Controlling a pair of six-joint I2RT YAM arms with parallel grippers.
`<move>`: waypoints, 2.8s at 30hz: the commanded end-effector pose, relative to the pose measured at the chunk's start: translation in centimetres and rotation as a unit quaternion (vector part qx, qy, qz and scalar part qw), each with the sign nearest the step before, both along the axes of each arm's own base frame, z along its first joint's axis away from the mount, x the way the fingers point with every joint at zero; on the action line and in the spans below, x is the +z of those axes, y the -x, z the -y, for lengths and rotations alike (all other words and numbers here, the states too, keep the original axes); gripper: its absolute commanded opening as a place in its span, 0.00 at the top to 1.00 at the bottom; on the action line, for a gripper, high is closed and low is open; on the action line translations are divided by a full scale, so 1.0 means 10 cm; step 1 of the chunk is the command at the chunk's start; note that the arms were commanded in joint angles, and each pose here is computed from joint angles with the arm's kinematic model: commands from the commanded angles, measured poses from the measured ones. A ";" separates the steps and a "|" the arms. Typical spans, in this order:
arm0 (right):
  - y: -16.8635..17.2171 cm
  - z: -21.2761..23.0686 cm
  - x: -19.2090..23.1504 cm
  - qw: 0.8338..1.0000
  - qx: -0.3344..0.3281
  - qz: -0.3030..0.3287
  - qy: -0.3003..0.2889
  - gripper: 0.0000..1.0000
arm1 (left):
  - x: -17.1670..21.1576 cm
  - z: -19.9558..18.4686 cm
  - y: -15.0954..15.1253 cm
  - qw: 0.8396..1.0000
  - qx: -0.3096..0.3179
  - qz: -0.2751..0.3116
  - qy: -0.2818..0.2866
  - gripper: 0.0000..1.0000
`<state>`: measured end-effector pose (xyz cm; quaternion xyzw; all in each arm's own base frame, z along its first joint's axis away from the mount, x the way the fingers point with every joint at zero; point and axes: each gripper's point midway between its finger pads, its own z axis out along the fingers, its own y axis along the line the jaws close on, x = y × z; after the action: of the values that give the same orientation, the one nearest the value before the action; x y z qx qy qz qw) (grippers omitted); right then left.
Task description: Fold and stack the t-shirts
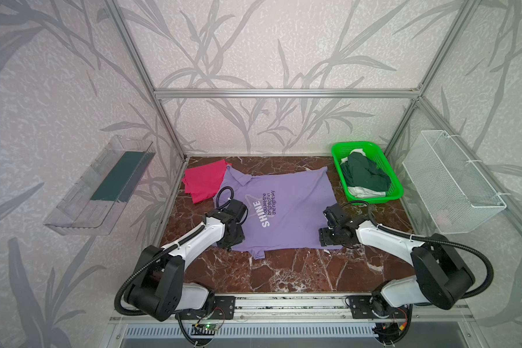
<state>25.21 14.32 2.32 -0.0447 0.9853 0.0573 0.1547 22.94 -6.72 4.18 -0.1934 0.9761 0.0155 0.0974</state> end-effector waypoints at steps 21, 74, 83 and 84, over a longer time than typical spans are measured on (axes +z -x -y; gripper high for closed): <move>0.08 0.00 -0.06 1.000 -0.011 -0.023 -0.007 0.26 | -0.19 -0.05 0.12 1.000 0.002 -0.023 -0.011 1.00; 0.09 0.01 0.15 0.999 -0.026 -0.017 -0.023 0.26 | 0.09 1.24 -1.61 0.975 -0.215 -0.058 -0.014 0.72; 0.06 -0.02 0.13 0.999 -0.021 -0.023 -0.022 0.26 | 0.61 0.98 -1.42 0.969 -0.197 0.140 -0.046 0.52; 0.05 -0.02 0.13 0.999 -0.021 -0.022 -0.025 0.26 | 0.54 0.87 -1.31 0.974 -0.187 0.119 -0.049 0.52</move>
<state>24.33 14.35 3.05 -0.0224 0.9876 0.0749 0.1363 35.00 -18.07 8.05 0.0468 0.9842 0.0041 0.1709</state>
